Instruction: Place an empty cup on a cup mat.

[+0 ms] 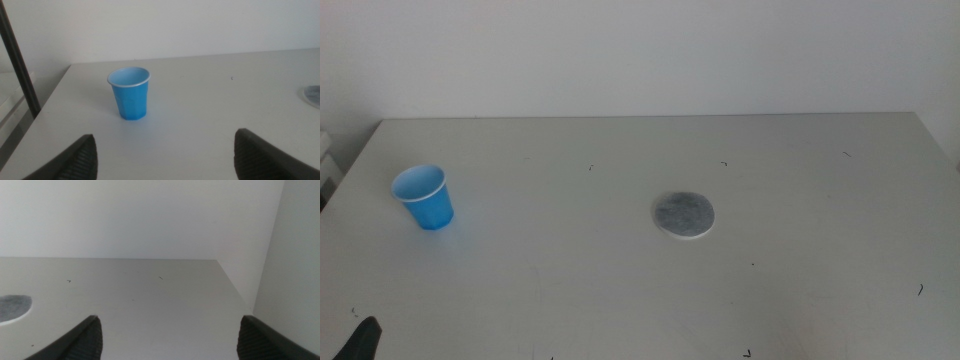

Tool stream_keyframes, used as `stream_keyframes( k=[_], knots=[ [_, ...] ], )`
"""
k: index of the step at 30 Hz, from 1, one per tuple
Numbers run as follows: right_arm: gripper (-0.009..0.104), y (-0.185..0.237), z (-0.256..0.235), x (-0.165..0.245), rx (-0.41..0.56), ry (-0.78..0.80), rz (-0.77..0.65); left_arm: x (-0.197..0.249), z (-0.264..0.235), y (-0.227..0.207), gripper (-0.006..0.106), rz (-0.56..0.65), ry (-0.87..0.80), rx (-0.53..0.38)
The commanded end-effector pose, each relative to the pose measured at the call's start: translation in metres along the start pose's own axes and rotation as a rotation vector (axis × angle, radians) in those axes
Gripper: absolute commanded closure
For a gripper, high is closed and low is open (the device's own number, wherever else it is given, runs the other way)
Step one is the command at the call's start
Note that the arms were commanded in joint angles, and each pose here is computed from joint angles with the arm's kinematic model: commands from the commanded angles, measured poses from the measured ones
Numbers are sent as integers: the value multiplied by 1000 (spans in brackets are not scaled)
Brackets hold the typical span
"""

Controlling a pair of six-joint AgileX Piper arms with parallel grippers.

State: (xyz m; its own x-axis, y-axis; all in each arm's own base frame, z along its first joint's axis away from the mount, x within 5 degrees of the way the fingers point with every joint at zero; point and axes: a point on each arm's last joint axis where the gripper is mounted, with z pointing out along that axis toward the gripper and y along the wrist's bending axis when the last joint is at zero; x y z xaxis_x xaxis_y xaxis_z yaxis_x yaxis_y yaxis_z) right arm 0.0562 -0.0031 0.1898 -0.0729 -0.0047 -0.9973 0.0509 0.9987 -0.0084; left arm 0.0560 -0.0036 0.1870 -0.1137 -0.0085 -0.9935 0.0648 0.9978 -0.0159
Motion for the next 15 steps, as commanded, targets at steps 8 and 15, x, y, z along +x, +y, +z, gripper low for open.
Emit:
stream_keyframes(
  k=[8, 15],
  knots=[
    [1, 0, -3, -12, -2, -109, -17, -58, 11, -1, -3, -37, -45, 5],
    [1, 0, -3, -12, -2, -109, -17, -134, 38, -3, -3, -37, -34, 5]
  ],
)
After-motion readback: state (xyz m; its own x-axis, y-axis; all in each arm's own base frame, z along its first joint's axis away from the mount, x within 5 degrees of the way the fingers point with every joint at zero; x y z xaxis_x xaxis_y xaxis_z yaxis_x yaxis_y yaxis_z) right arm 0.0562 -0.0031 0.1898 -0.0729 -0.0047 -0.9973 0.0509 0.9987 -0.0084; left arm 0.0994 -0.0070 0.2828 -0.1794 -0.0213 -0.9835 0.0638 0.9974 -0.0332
